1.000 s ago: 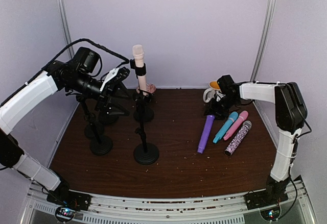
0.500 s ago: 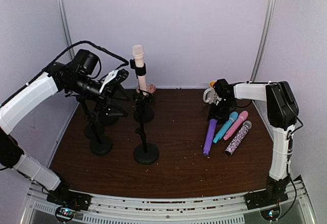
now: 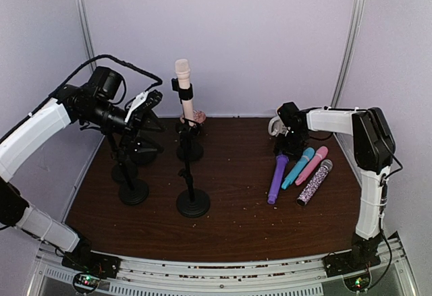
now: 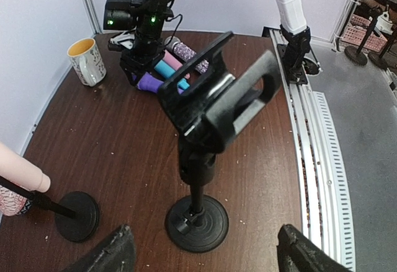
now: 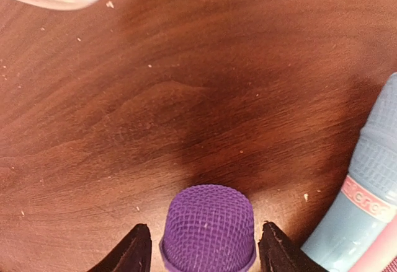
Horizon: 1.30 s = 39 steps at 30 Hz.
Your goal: Remove the microphone from the stand
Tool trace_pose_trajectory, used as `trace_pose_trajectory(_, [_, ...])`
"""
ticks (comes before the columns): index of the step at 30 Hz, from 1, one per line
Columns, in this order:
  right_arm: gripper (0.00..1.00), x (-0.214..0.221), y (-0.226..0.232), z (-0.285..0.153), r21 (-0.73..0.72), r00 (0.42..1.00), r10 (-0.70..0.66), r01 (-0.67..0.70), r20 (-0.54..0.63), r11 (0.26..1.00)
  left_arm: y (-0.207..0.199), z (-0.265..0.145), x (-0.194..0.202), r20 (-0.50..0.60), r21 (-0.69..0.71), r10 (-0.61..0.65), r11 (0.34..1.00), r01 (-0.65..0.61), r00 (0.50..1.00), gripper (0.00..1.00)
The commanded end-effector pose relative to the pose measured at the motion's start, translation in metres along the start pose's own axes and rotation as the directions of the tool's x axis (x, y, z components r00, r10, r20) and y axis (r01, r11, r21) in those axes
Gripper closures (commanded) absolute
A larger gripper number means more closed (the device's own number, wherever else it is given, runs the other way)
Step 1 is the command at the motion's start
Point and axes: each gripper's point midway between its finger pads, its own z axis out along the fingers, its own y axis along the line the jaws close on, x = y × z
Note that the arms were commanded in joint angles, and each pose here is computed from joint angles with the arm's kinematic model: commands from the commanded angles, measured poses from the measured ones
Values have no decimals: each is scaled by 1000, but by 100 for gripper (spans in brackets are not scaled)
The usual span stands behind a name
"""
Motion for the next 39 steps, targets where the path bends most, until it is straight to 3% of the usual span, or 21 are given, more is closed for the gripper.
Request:
trace_pose_trajectory(1, [39, -19, 10, -36, 1, 993, -15, 15, 120, 1000, 2, -8, -7, 40, -20, 14, 1000, -13, 999, 19])
trace_pose_trajectory(8, [30, -25, 31, -97, -42, 962, -68, 82, 265, 996, 10, -18, -8, 52, -58, -3, 998, 6, 999, 17])
trace_pose_trajectory(9, [23, -24, 36, -111, -49, 950, -83, 102, 301, 994, 12, -20, -8, 53, -65, -8, 998, 11, 999, 17])
trace_pose_trajectory(10, [5, -22, 41, -127, -56, 933, -97, 124, 345, 991, 13, -22, -8, 55, -71, -11, 997, 15, 998, 17])
trace_pose_trajectory(13, [0, -8, 60, -181, -55, 849, -160, 217, 504, 975, 18, -27, -4, 61, -84, -29, 996, 34, 998, 17])
trace_pose_trajectory(16, [0, 37, 94, -227, -28, 716, -275, 379, 641, 925, 21, -30, -1, 66, -92, -50, 994, 56, 997, 17])
trace_pose_trajectory(20, [0, 109, 138, -263, -87, 531, -321, 607, 784, 790, 23, -32, 4, 65, -102, -66, 992, 72, 996, 17])
trace_pose_trajectory(22, [0, 145, 152, -269, -111, 485, -333, 682, 808, 723, 23, -32, 7, 66, -107, -71, 991, 78, 995, 17])
trace_pose_trajectory(27, [0, 213, 187, -255, -194, 524, -379, 744, 763, 639, 29, -30, 13, 73, -118, -90, 988, 98, 993, 18])
trace_pose_trajectory(29, [8, 231, 201, -239, -202, 546, -427, 755, 721, 624, 31, -28, 15, 72, -115, -97, 988, 105, 993, 18])
trace_pose_trajectory(30, [15, 240, 208, -233, -224, 559, -442, 762, 702, 608, 32, -27, 16, 72, -114, -100, 988, 108, 992, 18])
trace_pose_trajectory(33, [53, 268, 223, -214, -305, 584, -480, 785, 655, 539, 32, -27, 15, 75, -109, -94, 989, 102, 993, 19])
trace_pose_trajectory(34, [61, 274, 224, -208, -325, 591, -485, 786, 644, 527, 31, -27, 14, 79, -105, -89, 990, 97, 993, 19])
trace_pose_trajectory(35, [60, 279, 226, -206, -349, 596, -483, 787, 642, 509, 30, -27, 13, 86, -97, -86, 991, 95, 993, 19])
trace_pose_trajectory(37, [42, 281, 228, -204, -367, 600, -462, 785, 653, 500, 30, -25, 11, 102, -77, -91, 992, 99, 991, 18])
trace_pose_trajectory(39, [33, 279, 232, -206, -355, 586, -447, 790, 676, 499, 31, -23, 10, 114, -61, -104, 992, 111, 988, 18])
